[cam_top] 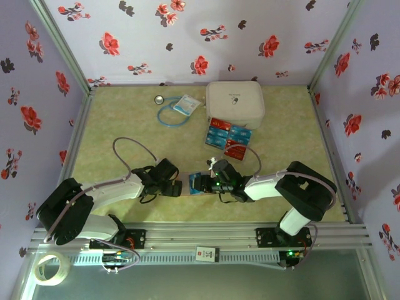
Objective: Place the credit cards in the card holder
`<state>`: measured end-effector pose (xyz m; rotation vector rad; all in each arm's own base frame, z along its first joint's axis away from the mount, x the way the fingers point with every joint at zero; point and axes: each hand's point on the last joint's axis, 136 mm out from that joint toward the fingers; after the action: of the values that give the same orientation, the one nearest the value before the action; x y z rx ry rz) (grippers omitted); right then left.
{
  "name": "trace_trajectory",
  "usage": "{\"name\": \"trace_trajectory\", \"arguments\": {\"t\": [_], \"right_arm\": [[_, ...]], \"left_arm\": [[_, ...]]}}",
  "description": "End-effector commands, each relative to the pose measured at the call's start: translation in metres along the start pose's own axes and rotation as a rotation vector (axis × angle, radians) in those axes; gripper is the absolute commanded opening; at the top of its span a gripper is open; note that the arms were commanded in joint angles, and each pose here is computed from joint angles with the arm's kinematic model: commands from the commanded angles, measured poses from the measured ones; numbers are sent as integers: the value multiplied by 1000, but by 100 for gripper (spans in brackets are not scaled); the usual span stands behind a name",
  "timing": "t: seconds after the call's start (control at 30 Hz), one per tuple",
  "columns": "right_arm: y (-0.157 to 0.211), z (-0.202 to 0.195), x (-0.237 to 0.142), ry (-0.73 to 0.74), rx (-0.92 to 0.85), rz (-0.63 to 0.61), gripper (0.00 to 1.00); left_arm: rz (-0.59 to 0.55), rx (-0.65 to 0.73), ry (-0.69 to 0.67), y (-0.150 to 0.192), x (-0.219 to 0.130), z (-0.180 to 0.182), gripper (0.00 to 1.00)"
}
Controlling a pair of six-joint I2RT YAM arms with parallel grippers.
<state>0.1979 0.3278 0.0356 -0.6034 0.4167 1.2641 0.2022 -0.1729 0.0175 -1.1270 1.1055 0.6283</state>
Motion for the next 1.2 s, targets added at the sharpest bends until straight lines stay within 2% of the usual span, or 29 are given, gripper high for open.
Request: {"name": "trace_trajectory", "arguments": {"t": [0.0,0.23,0.57,1.17], "right_arm": [[4,-24,0,88,7,-13,33],[2,-27,-1,94,15,-31,24],[-2,-30,-2,101,21,-48,17],[-11,-22,0,21,90,-66,14]], "left_arm": [[17,-5,-15,10,5,3,100],[18,-4,-16,10,5,4,100],[24,-2,-16,12,6,3,100],[24,0,-15,12,7,3,100]]}}
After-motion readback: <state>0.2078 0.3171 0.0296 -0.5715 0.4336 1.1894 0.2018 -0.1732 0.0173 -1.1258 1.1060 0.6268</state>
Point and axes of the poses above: each hand's point on the last joint's axis, 136 mm out from that joint toward the fingers, its own x axis out along the fingers, its own z axis along the line the jaws close on, y = z × x, and after that the axes turned 12 degrees about x, right-handed
